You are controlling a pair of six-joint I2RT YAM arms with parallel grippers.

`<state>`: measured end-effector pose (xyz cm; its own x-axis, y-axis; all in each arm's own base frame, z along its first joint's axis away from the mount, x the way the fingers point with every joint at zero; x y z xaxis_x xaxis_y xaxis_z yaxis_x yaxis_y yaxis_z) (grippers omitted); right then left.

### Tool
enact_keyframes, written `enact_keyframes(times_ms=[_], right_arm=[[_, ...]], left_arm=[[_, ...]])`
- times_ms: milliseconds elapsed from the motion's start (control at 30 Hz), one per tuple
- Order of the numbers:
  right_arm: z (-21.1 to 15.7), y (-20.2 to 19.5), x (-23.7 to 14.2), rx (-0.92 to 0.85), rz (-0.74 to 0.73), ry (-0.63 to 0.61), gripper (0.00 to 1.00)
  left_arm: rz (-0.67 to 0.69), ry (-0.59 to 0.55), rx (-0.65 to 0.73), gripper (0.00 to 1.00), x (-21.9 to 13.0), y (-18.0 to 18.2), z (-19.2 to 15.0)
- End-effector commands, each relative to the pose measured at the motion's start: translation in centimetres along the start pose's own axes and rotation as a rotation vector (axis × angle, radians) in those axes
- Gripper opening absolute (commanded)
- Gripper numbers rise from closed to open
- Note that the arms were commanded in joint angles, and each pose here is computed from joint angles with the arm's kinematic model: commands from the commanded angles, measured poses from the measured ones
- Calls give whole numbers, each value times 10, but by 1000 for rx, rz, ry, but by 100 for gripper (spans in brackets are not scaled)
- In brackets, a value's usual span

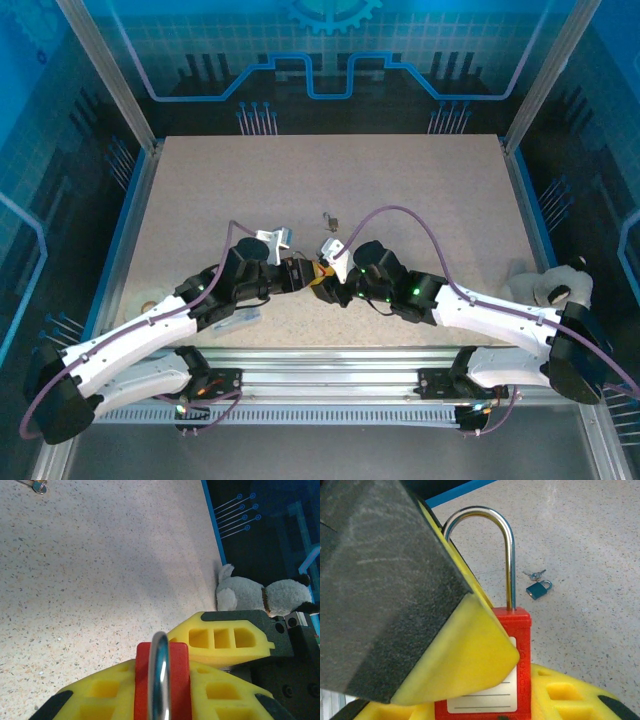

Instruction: Lock with the key

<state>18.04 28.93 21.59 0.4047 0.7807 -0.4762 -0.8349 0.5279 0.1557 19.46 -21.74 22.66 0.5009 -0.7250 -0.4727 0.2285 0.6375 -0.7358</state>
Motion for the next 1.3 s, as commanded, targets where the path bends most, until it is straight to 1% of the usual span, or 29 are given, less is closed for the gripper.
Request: enact_keyframes(times_ms=[0,100,200,233,267,300,333,400,433,567,633,733,800,900,1033,1133,1267], right_arm=[[7,8,-1,-17,30,-44,0],[7,8,-3,-17,30,-50,0],[7,8,-4,-19,33,-52,0],[7,8,-5,-20,33,-54,2],[6,8,-5,-22,32,-57,9],[5,7,-6,-24,30,-59,12],[6,8,-7,-25,31,-62,18],[6,7,-9,-33,28,-68,40],[6,7,-11,-34,23,-73,47],[8,4,-20,-41,-1,-105,68],[9,3,-26,-46,-6,-129,73],[11,1,-37,-46,-18,-171,86],[12,-2,-44,-39,-36,-199,99],[13,-7,-54,-30,-59,-247,100],[13,-17,-66,4,-92,-310,100],[11,-29,-73,58,-127,-356,100],[9,-46,-83,145,-162,-427,100]], left_arm=[[-7,-7,14,0,1,-4,6],[2,-10,19,0,2,-2,7],[32,-37,27,0,2,0,11],[46,-48,27,0,1,2,12],[65,-65,23,0,0,4,14],[75,-76,23,0,-1,6,15],[80,-86,27,0,-2,6,17],[84,-112,38,0,-5,5,20],[90,-126,41,0,-6,5,22],[113,-166,36,0,-10,7,29],[119,-172,28,0,-10,7,33],[122,-161,10,0,-9,6,38],[131,-142,-1,0,-8,6,41],[143,-127,-15,0,-8,8,46],[134,-136,-38,0,-9,11,55],[111,-148,-64,0,-5,14,58],[100,-106,-81,0,4,16,59]])
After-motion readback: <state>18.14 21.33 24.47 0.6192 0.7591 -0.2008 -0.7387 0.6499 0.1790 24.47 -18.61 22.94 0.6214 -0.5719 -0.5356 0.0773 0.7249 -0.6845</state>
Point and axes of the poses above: each hand's point on the last joint's axis, 136 mm out from that joint toward the fingers, its own x axis out along the fingers, its own y axis along the line the jaws close on, z = x × y, the point moved 5 cm from there along -x, back along the fingers, and after that the axes turned 2 degrees about x, right-handed, at the moved point
